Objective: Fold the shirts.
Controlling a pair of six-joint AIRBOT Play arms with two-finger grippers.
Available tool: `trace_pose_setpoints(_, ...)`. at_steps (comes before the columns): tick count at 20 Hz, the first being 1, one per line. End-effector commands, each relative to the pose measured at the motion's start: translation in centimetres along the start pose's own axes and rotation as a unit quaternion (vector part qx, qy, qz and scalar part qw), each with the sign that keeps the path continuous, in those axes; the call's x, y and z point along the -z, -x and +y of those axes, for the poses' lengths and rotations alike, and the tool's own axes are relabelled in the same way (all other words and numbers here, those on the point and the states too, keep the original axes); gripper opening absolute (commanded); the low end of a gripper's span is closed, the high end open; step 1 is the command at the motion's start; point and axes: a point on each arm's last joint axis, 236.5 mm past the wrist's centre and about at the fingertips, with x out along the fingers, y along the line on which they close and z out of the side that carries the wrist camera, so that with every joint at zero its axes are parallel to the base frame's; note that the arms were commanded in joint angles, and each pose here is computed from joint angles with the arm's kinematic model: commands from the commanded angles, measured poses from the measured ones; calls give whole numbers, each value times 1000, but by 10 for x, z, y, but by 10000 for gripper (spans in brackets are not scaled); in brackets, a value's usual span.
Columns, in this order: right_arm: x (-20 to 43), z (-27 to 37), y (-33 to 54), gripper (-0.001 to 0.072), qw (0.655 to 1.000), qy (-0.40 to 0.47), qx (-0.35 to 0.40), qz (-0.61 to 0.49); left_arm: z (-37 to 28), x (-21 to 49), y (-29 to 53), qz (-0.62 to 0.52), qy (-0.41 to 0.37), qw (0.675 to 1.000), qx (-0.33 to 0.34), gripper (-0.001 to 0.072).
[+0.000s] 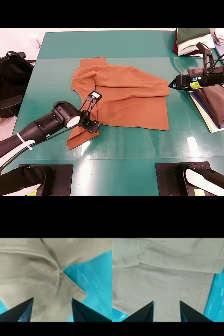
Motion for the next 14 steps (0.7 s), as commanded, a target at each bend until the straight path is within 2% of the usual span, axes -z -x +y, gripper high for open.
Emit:
trace_pose_setpoints(1,0,4,0,367,1000,-4,-9,-2,4,4,-22,3,-16,1000,-20,540)
trace_pose_setpoints(5,1,4,0,367,1000,-4,-9,1,2,-1,-38,0,-20,1000,-20,541)
trace_pose_setpoints(8,2,4,0,367,1000,-4,-10,4,15,-5,-33,0,-24,999,-46,540)
trace_pose_setpoints(9,2,4,0,367,1000,-4,-10,4,21,-6,-31,0,-28,998,-59,504)
trace_pose_setpoints(10,2,4,0,367,1000,-4,-10,4,25,-4,-31,3,-32,997,-69,268)
trace_pose_setpoints(11,3,5,0,367,1000,-4,-10,6,26,-4,-30,4,-33,997,-72,113)
trace_pose_setpoints(12,4,5,0,367,1000,-4,-10,7,26,-5,-30,3,-33,997,-71,58)
trace_pose_setpoints(14,6,5,0,367,1000,-4,-11,13,32,-7,-28,1,-25,997,-78,33)
